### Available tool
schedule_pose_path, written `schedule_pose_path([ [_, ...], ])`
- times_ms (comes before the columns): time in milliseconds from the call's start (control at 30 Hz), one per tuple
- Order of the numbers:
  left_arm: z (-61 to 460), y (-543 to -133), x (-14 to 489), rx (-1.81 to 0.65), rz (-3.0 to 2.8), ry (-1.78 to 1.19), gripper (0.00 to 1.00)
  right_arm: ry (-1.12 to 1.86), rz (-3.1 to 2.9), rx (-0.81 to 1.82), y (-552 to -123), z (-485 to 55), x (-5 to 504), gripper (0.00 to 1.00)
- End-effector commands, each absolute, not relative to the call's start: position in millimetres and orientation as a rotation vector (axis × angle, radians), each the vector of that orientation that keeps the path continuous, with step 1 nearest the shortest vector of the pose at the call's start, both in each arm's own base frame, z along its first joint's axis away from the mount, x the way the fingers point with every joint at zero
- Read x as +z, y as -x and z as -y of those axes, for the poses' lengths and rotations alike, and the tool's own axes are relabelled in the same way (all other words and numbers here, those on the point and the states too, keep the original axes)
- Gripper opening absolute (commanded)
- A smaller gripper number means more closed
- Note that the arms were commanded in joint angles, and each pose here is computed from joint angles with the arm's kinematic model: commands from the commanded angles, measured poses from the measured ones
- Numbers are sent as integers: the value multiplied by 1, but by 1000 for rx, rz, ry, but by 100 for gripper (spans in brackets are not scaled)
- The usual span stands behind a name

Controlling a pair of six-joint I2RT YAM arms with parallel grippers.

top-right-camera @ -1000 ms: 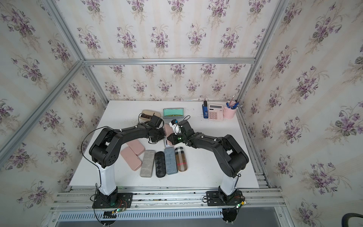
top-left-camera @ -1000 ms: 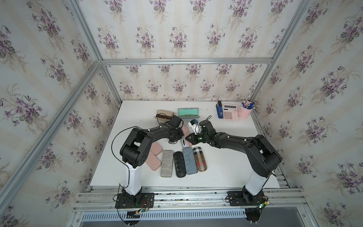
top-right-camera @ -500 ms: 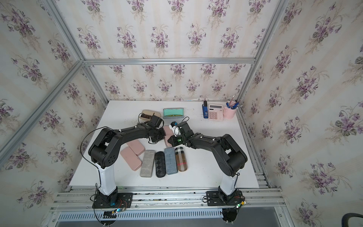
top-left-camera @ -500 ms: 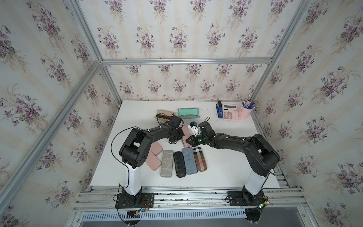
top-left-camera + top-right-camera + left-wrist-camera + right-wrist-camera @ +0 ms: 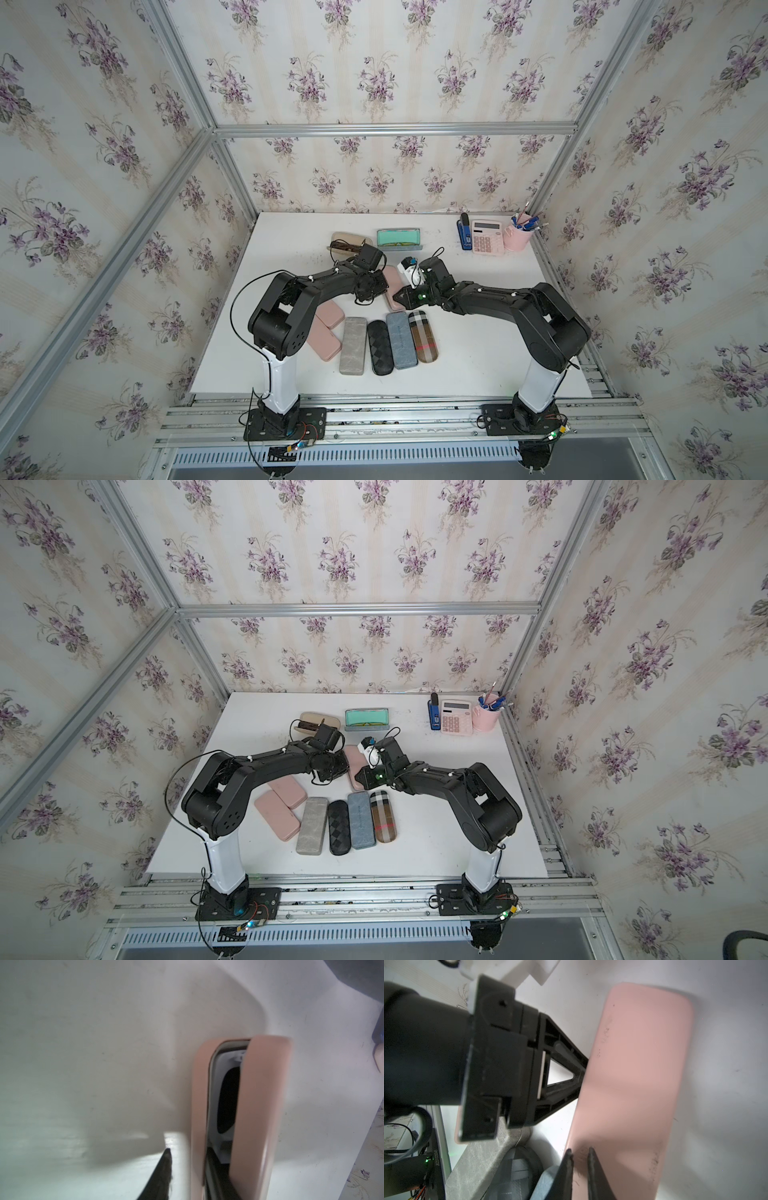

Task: Close the glasses case
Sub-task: Close the glasses case at the center of the board.

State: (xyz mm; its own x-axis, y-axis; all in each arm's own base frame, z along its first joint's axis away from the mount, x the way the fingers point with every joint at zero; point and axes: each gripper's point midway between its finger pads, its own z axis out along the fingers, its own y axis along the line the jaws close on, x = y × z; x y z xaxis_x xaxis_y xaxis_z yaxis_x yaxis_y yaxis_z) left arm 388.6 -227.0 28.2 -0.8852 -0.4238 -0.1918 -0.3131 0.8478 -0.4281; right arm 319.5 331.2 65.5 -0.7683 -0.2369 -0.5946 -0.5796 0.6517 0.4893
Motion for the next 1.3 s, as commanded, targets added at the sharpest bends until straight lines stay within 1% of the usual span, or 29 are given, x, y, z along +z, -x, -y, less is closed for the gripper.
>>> schedule_pose_path([
  [0, 239, -396, 43, -670, -2685, 536, 43, 640, -2424, 923, -315, -329, 54, 17],
  [100, 239, -397, 48, -690, -2662, 532, 50, 641, -2426, 923, -315, -330, 53, 17],
  [300, 244, -397, 53, -753, -2611, 521, 55, 647, -2432, 914, -314, -331, 51, 18],
  [400, 249, -398, 56, -801, -2580, 508, 64, 651, -2431, 911, -314, -332, 51, 19],
  [600, 250, -398, 64, -853, -2503, 493, 76, 660, -2438, 902, -310, -336, 48, 25],
  [667, 249, -397, 67, -861, -2485, 487, 79, 654, -2443, 876, -311, -335, 46, 26],
  [867, 250, -396, 70, -892, -2455, 474, 82, 634, -2463, 786, -315, -334, 40, 33],
  [1267, 240, -392, 82, -869, -2406, 482, 86, 593, -2416, 753, -322, -332, 61, 35],
])
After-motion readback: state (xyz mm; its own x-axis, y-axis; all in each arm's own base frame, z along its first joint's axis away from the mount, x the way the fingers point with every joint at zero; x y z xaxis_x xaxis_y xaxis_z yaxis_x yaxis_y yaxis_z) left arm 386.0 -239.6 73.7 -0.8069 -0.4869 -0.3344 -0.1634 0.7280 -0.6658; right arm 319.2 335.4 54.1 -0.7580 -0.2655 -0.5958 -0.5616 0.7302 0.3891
